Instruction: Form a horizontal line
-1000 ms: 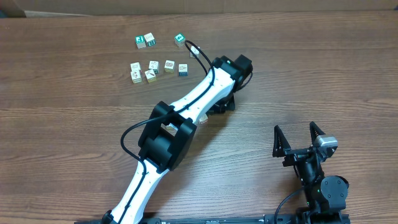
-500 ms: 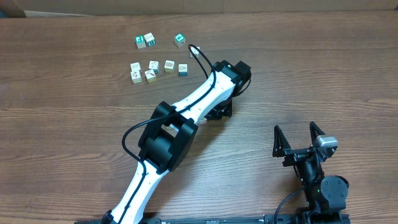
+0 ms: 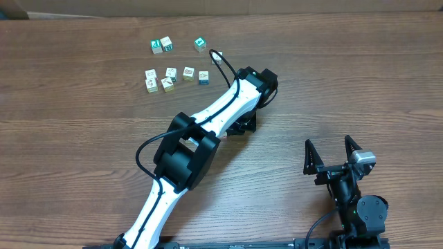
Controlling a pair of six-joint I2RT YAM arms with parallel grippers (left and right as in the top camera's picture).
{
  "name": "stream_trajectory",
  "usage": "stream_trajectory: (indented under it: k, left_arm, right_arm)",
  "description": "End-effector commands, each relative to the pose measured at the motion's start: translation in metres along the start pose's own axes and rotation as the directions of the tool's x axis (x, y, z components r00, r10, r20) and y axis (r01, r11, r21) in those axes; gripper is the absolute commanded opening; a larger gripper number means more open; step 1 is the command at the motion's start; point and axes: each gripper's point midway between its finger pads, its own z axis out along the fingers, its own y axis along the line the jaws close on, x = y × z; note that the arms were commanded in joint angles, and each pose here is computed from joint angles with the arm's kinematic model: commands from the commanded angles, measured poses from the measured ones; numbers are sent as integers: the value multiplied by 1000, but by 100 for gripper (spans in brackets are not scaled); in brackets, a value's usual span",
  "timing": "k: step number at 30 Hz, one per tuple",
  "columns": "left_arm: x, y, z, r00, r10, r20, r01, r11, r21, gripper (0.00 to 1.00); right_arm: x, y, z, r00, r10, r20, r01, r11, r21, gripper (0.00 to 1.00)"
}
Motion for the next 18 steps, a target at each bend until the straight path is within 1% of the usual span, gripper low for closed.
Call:
stream_trajectory:
  k: [1, 5, 11, 15, 18]
  left_arm:
    - [3, 9, 8, 1000, 10, -23, -11, 1000, -26, 4]
    - [3, 17, 8, 997, -70, -13, 69, 995, -69, 4]
    - [3, 21, 8, 997, -82, -8, 81, 993, -91, 4]
    - [6, 27, 8, 988, -153, -13, 151, 982, -113, 4]
    - [5, 30, 8, 985, -172, -16, 169, 979, -117, 4]
  right_arm:
    - [2, -2, 0, 1000, -4, 4, 4, 1000, 10, 100]
    - [2, -2, 0, 1000, -4, 4, 4, 1000, 10, 100]
    - [2, -2, 0, 1000, -4, 4, 4, 1000, 10, 100]
    - [2, -2, 0, 1000, -4, 4, 4, 1000, 10, 100]
    - [2, -2, 0, 1000, -4, 4, 4, 1000, 10, 100]
